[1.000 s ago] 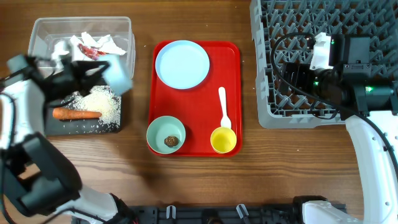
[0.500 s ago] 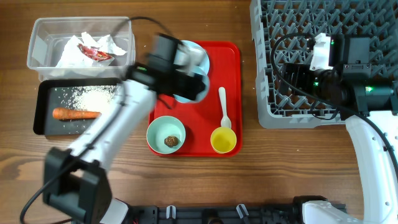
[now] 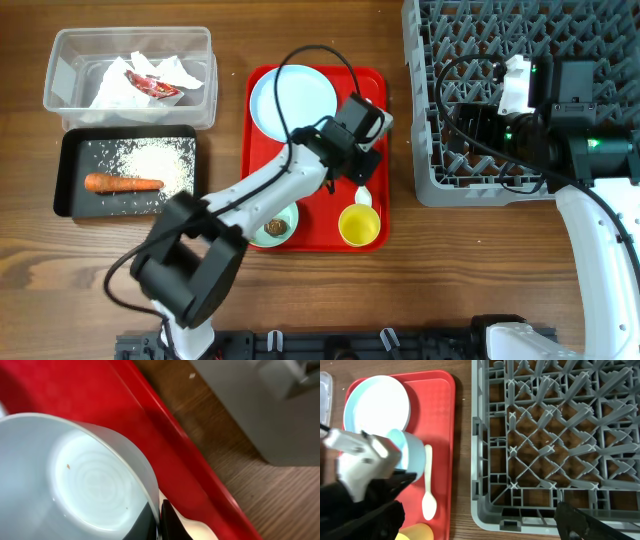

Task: Sort waste into correct bins and load items into the dishwasher rack
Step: 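Carry the empty bowl back and set it on the red tray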

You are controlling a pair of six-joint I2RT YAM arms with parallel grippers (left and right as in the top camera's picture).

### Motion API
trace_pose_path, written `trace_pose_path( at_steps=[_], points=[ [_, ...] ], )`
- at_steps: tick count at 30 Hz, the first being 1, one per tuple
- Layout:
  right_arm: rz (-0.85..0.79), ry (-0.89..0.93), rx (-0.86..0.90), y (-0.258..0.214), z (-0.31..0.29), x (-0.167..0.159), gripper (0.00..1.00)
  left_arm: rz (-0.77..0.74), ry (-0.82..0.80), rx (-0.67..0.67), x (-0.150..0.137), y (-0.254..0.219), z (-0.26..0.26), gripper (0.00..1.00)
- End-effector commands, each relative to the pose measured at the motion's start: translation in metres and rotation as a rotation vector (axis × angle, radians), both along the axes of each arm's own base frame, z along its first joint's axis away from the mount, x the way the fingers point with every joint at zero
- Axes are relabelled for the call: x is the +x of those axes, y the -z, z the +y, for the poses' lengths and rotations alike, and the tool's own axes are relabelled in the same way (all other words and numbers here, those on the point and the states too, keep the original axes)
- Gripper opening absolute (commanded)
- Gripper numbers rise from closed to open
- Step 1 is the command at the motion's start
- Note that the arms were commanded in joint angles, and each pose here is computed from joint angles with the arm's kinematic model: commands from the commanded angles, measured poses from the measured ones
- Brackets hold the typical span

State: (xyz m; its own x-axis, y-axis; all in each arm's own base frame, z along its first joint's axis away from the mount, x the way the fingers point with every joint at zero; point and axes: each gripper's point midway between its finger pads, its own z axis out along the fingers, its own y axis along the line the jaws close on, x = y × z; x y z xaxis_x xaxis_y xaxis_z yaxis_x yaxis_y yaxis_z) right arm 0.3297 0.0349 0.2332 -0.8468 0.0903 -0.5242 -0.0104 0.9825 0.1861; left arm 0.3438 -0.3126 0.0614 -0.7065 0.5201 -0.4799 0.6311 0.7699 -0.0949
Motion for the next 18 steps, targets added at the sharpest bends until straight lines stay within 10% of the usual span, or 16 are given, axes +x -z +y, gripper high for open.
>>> trace_pose_path(
  at_steps=[1, 8, 18],
  points=[
    [-0.008, 0.028, -0.01, -0.004, -0.005, 0.004, 1.0, -0.014, 0.012, 0.034, 0.002, 0.01, 0.0, 0.1],
    [-0.007, 0.028, -0.01, -0.004, -0.005, 0.004, 1.0, -0.018, 0.008, 0.032, 0.004, 0.009, 0.001, 0.58],
    [-0.006, 0.028, -0.011, -0.004, -0.005, 0.004, 1.0, -0.099, -0.236, -0.014, 0.008, -0.109, 0.06, 0.64]
  ],
)
